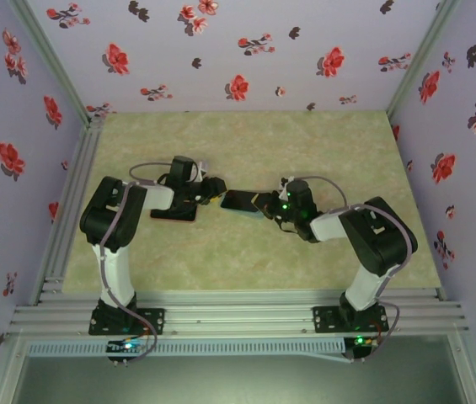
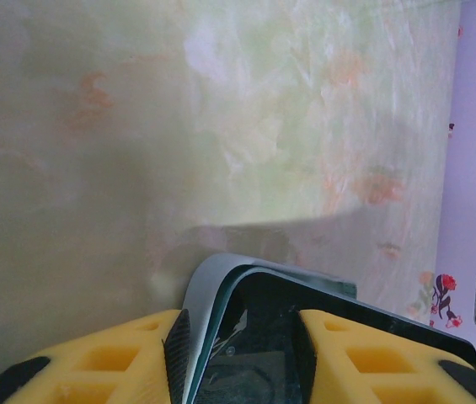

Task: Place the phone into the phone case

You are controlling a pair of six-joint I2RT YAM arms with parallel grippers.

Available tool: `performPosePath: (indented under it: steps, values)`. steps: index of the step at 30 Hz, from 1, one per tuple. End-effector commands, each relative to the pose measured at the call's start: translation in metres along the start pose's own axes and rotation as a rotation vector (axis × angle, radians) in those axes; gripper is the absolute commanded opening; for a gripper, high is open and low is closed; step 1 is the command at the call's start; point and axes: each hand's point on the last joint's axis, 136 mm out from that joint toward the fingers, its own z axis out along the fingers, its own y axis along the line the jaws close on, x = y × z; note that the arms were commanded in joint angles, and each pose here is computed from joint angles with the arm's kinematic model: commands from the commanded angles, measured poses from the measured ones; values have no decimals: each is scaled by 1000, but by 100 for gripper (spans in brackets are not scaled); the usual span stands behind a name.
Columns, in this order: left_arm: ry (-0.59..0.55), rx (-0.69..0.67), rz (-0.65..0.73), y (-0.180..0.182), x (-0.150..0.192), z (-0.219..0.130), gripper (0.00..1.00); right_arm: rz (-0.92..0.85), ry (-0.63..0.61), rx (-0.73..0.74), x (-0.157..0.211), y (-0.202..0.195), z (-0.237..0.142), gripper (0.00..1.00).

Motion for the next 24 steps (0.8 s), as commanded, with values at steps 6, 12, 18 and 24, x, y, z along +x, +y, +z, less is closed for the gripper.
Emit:
performPosePath:
  steps: [6,12,18,24]
  values:
    - [38,-1,-10,2,12,8,41,33,97,79,25,-30,14,0]
    - [31,1,-8,1,9,8,41,29,116,92,28,-34,18,0]
    - [22,8,-3,-3,5,7,41,31,132,101,32,-37,20,0]
    - [1,8,-15,-3,3,3,41,33,133,110,34,-41,21,0]
